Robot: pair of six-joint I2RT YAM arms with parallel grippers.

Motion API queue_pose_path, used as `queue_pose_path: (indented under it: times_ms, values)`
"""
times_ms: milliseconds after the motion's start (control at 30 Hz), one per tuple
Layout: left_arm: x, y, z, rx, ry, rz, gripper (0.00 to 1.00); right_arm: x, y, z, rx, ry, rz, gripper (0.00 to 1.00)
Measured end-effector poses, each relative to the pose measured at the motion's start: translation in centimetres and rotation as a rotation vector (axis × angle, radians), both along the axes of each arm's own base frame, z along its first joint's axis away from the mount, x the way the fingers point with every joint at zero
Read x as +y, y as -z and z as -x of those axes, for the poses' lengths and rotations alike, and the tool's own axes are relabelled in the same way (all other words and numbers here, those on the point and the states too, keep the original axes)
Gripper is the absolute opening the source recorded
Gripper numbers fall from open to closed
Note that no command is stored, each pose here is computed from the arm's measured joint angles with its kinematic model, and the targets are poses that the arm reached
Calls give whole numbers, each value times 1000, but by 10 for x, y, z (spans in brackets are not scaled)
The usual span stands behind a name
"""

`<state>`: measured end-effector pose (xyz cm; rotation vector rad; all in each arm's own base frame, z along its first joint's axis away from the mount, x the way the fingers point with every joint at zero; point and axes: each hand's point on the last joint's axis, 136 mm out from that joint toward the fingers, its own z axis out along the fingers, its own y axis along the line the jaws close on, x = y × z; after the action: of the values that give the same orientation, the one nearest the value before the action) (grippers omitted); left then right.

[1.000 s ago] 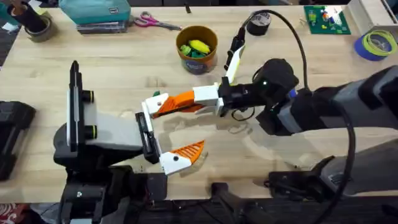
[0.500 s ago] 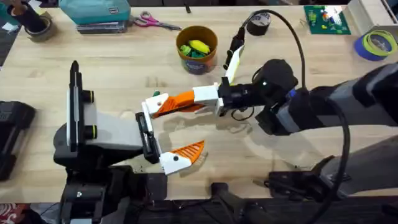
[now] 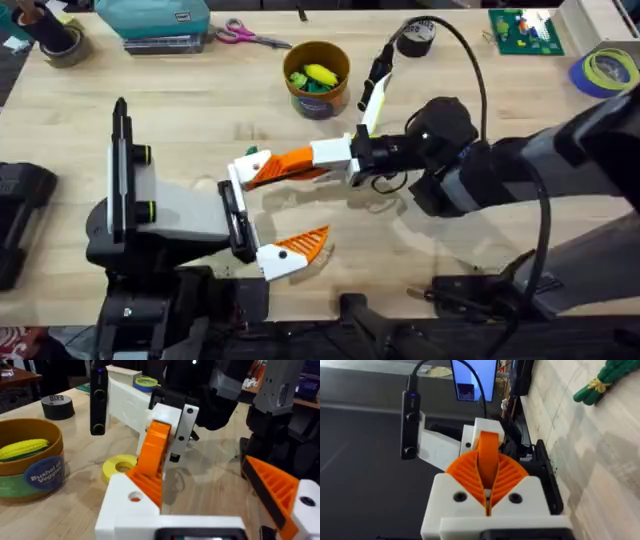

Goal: Pick up the gripper from the table and insert it into the empty holder that is missing its gripper. Then pick up a screw, insert it into the mounting hole, and use the screwdriver to tighten it. Finally, clean up the table by picking up the vegetable and placing it into the bucket.

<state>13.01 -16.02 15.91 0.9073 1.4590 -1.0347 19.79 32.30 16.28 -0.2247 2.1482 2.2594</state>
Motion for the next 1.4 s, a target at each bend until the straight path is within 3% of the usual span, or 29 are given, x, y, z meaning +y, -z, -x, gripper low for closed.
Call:
queue_pose_path:
  times_ms: [1400]
  values:
    - [1,0,-2,-2,-12,-1,986,2,-1,-3,2,27,-3,8]
